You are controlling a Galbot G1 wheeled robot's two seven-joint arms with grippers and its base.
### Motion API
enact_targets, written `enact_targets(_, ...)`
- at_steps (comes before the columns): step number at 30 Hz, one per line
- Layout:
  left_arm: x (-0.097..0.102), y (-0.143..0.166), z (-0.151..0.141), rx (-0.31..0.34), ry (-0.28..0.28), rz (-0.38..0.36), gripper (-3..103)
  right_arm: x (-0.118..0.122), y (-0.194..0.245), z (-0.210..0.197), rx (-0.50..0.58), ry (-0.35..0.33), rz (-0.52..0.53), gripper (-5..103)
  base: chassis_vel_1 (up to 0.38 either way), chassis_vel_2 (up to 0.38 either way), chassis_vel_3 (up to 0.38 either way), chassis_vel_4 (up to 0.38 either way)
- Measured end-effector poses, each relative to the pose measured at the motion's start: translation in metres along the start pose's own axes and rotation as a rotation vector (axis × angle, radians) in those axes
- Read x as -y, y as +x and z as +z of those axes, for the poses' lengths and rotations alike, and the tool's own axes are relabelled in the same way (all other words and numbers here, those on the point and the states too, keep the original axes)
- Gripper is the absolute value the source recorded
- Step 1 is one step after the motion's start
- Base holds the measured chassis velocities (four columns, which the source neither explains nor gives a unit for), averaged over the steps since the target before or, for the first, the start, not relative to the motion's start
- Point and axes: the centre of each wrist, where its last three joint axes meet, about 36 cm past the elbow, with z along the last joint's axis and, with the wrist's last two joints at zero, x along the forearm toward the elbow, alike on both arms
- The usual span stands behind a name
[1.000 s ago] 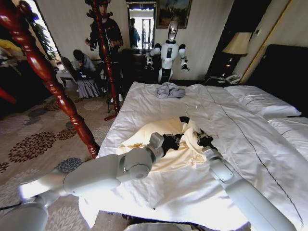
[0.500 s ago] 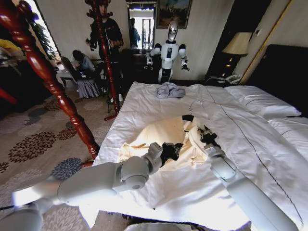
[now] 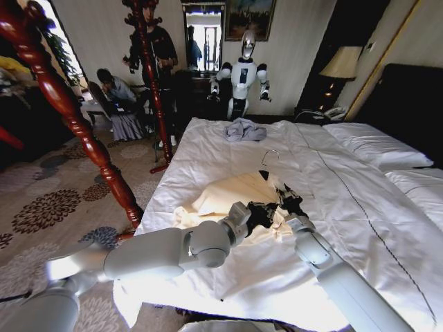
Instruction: Pick up the clothes from the bed and hang them on the clothes hanger.
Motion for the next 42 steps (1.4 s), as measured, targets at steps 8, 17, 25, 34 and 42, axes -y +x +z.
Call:
enact_targets(8, 0.010, 0.017, 0.008, -0.022, 0.004, 0.053, 0, 0.009, -0.006, 0.001, -0.001, -0.018, 0.020, 18, 0.000, 0.000, 0.000, 0.000)
enact_targets(17, -0.008, 0.038, 0.020, -0.031, -0.042, -0.020, 13, 0.012, -0.005, 0.004, 0.006, -0.016, 0.031, 18, 0.000, 0.000, 0.000, 0.000)
enact_targets(25, -0.008, 0.064, 0.032, -0.073, -0.076, -0.034, 45, 0.009, -0.004, 0.005, 0.024, -0.011, 0.044, 18, 0.000, 0.000, 0.000, 0.000)
enact_targets(34, -0.015, 0.080, 0.038, -0.054, -0.084, -0.068, 78, 0.010, -0.002, 0.007, 0.055, 0.005, 0.062, 18, 0.000, 0.000, 0.000, 0.000)
enact_targets(42, -0.052, 0.090, 0.011, 0.035, -0.050, -0.151, 100, 0.010, 0.001, 0.011, 0.124, 0.058, 0.080, 18, 0.000, 0.000, 0.000, 0.000)
